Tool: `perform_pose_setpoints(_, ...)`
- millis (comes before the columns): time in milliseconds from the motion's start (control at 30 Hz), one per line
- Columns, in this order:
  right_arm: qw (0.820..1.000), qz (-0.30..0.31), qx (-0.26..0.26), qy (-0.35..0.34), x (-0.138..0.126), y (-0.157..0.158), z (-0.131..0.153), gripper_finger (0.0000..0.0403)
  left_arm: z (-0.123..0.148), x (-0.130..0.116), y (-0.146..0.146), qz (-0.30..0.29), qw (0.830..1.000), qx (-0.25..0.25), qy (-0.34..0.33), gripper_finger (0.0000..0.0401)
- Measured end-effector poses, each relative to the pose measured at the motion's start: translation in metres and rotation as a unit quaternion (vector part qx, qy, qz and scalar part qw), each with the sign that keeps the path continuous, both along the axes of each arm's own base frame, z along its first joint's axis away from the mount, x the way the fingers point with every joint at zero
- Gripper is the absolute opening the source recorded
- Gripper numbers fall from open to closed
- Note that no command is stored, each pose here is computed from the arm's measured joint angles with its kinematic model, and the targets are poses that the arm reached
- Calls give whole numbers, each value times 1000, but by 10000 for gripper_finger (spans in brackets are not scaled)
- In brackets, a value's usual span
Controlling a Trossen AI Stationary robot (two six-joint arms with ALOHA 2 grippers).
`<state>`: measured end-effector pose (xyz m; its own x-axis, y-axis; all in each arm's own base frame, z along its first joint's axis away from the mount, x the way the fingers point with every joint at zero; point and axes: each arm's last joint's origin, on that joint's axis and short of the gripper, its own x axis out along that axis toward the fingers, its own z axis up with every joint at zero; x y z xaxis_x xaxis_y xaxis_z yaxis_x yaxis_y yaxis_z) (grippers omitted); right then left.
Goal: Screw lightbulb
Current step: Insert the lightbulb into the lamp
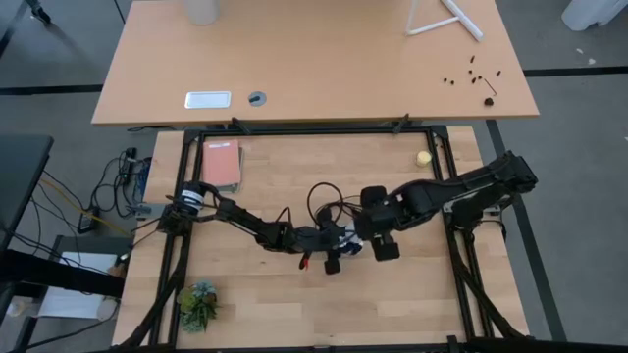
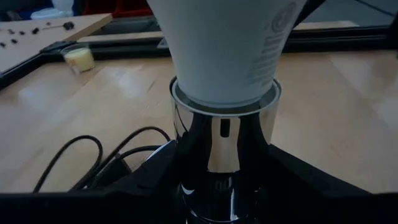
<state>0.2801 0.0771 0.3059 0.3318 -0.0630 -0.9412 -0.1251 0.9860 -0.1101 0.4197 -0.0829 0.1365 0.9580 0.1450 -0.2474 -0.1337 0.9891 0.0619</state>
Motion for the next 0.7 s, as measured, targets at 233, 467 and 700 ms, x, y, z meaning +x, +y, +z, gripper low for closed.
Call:
perform_pose_setpoints(233,999,25,28,-12,4,5,-9,291,6,1,0,4,999,-6,-33,195)
perform_pose_setpoints(467,998,22,51,-20,1,20,-9,288,7,1,-1,21,999,-16,-40,195)
perform_pose_setpoints(700,997,34,73,-3,-7,38,-10,285,7,1,0,43,998,-11,-40,195)
